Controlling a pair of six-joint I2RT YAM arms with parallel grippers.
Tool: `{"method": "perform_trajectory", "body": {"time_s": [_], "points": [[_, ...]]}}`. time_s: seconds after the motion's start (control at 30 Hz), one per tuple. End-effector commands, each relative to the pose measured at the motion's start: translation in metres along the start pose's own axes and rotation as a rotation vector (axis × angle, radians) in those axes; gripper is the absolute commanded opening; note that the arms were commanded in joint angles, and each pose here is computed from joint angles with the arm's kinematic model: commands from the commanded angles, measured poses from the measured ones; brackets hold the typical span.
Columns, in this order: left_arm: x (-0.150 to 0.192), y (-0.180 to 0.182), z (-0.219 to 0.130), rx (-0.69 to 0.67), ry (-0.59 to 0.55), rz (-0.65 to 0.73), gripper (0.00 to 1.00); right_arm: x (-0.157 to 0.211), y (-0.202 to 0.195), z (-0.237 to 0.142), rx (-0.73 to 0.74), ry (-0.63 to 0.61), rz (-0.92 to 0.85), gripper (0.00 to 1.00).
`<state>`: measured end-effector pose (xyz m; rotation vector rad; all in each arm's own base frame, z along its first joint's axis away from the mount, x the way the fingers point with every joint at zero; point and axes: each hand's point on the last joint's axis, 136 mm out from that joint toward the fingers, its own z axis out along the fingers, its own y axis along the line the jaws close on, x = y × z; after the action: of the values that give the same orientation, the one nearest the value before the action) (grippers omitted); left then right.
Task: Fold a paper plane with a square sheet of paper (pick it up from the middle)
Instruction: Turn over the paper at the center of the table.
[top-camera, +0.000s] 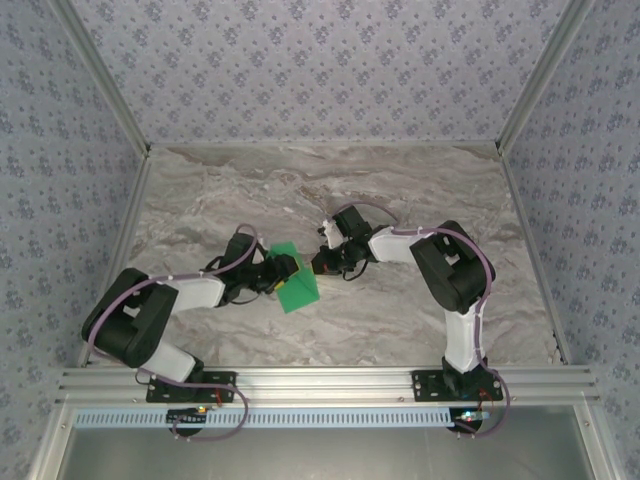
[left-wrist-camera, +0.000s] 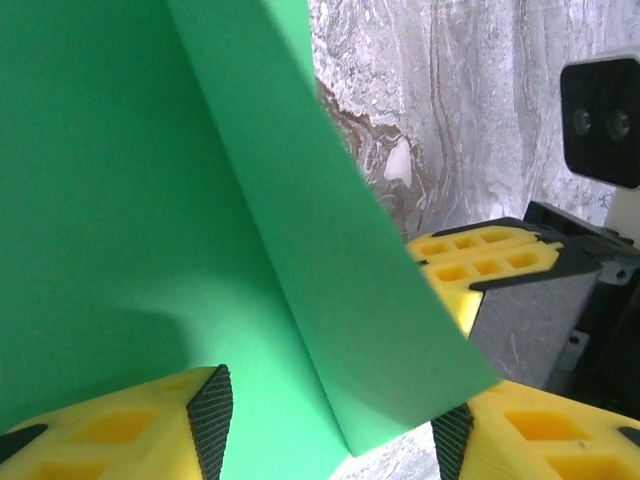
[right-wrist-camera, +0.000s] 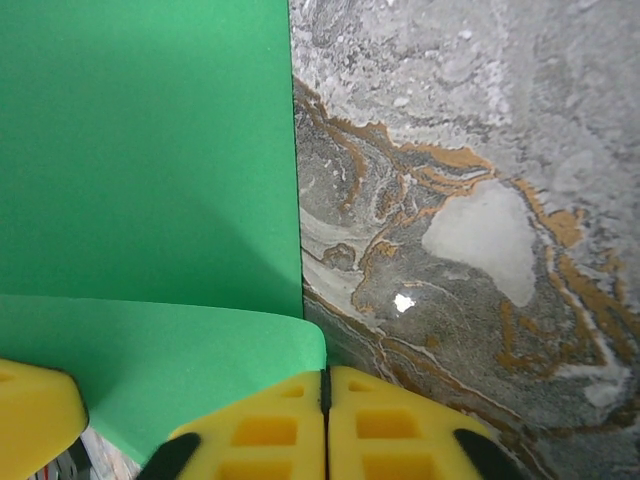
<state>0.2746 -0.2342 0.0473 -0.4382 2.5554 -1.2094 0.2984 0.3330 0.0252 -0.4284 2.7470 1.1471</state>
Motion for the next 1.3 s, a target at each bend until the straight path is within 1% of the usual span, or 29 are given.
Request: {"method": "perform_trajectory", "body": {"time_s": [0.0, 0.1, 0.17, 0.33, 0.4, 0.5, 0.53, 0.63, 0.7, 0.8, 0.9, 1.0, 1.1, 1.2, 1.27], "points": [[-0.006, -0.014, 0.003, 0.025, -0.003, 0.043, 0.54, -0.003, 0.008, -0.017, 0.010, -0.025, -0.006, 0.21], [-0.005, -0.010, 0.005, 0.015, 0.000, 0.038, 0.49, -0.008, 0.013, -0.031, 0.036, -0.074, -0.014, 0.34], [-0.005, -0.007, 0.006, 0.007, 0.001, 0.035, 0.42, -0.011, 0.014, -0.040, 0.058, -0.104, -0.014, 0.39], [-0.006, -0.003, 0.006, -0.014, -0.004, 0.043, 0.24, -0.015, 0.016, -0.066, 0.098, -0.185, -0.008, 0.48], [-0.008, -0.003, 0.005, -0.029, -0.011, 0.058, 0.14, -0.015, 0.014, -0.079, 0.129, -0.227, -0.001, 0.53], [-0.013, -0.007, -0.005, -0.081, -0.026, 0.096, 0.09, -0.016, 0.012, -0.103, 0.188, -0.302, -0.003, 0.59], [-0.014, -0.006, -0.010, -0.123, -0.022, 0.108, 0.09, -0.016, 0.009, -0.112, 0.216, -0.327, -0.001, 0.61], [-0.021, -0.012, -0.041, -0.287, -0.038, 0.180, 0.09, -0.012, 0.003, -0.140, 0.293, -0.407, -0.001, 0.68], [-0.027, -0.018, -0.068, -0.420, -0.064, 0.267, 0.09, -0.006, -0.004, -0.158, 0.344, -0.455, 0.009, 0.77], [-0.036, -0.026, -0.104, -0.593, -0.107, 0.388, 0.09, 0.001, -0.014, -0.181, 0.404, -0.518, 0.028, 0.87], [-0.048, -0.033, -0.131, -0.760, -0.157, 0.495, 0.09, 0.010, -0.023, -0.198, 0.453, -0.558, 0.047, 0.90], [-0.060, -0.033, -0.141, -0.923, -0.198, 0.575, 0.09, 0.018, -0.032, -0.208, 0.484, -0.583, 0.071, 0.93], [-0.071, -0.030, -0.139, -1.102, -0.234, 0.649, 0.09, 0.025, -0.041, -0.213, 0.504, -0.599, 0.104, 0.93], [-0.075, -0.026, -0.121, -1.243, -0.232, 0.717, 0.09, 0.030, -0.050, -0.218, 0.529, -0.616, 0.146, 0.93], [-0.074, -0.022, -0.100, -1.299, -0.211, 0.762, 0.09, 0.033, -0.055, -0.220, 0.542, -0.619, 0.167, 0.93]]}}
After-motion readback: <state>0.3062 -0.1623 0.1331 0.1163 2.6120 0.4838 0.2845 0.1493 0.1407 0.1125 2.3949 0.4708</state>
